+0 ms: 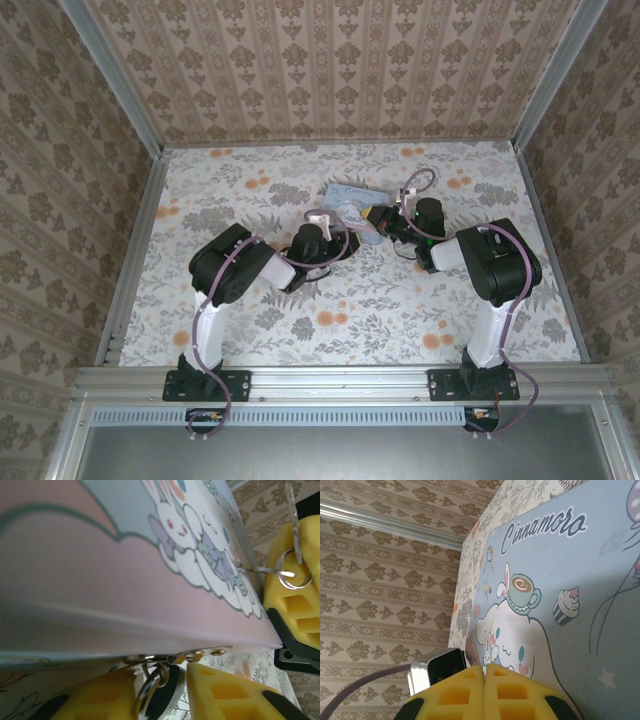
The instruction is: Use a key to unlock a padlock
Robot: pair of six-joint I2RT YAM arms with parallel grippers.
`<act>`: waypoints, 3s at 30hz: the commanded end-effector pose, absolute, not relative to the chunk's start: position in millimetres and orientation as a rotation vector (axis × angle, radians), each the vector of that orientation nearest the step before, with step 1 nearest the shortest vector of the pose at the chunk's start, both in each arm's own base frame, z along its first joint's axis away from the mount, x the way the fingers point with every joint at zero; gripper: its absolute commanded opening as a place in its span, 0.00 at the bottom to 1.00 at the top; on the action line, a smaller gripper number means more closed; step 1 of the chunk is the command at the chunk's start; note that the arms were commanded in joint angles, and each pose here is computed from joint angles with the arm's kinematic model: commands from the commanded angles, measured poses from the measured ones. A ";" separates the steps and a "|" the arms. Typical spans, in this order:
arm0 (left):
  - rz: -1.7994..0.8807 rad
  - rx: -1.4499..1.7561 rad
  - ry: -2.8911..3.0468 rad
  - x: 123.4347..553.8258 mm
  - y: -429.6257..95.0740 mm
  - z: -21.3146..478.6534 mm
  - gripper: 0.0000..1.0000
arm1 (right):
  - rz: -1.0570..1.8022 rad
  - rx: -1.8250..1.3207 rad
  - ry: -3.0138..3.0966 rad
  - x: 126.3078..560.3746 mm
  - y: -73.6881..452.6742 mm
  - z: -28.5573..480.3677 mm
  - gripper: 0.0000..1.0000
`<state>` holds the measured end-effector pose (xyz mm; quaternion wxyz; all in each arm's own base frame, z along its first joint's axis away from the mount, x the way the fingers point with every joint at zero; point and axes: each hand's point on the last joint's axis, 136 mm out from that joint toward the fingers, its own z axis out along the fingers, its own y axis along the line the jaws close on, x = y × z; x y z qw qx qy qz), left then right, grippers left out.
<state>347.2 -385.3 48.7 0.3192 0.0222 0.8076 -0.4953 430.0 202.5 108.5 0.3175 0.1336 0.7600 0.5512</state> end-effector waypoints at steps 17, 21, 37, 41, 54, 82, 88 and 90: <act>-1.478 0.000 2.156 352.3 -379.0 66.3 0.00 | 1.462 0.336 2.093 385.8 200.0 105.0 0.00; -1.553 -0.016 2.171 350.7 -374.1 71.5 0.00 | 1.477 0.330 2.113 360.8 198.5 98.7 0.00; -1.764 0.062 2.185 332.6 -372.9 103.4 0.00 | 1.516 0.423 2.164 332.1 208.3 61.6 0.00; -1.785 0.077 2.194 328.5 -373.5 106.8 0.00 | 1.518 0.445 2.148 336.1 210.9 61.5 0.00; -1.814 0.058 2.201 328.6 -375.3 107.9 0.00 | 1.454 0.468 2.141 342.5 210.4 68.0 0.00; -1.821 0.047 2.200 328.9 -381.9 105.8 0.00 | 1.469 0.510 2.079 358.7 216.4 83.2 0.00; -1.823 0.045 2.198 329.7 -384.0 105.7 0.00 | 1.486 0.517 2.080 359.3 220.4 81.1 0.00; -1.822 0.040 2.199 330.3 -384.2 104.9 0.00 | 1.485 0.519 2.080 359.2 220.2 81.0 0.00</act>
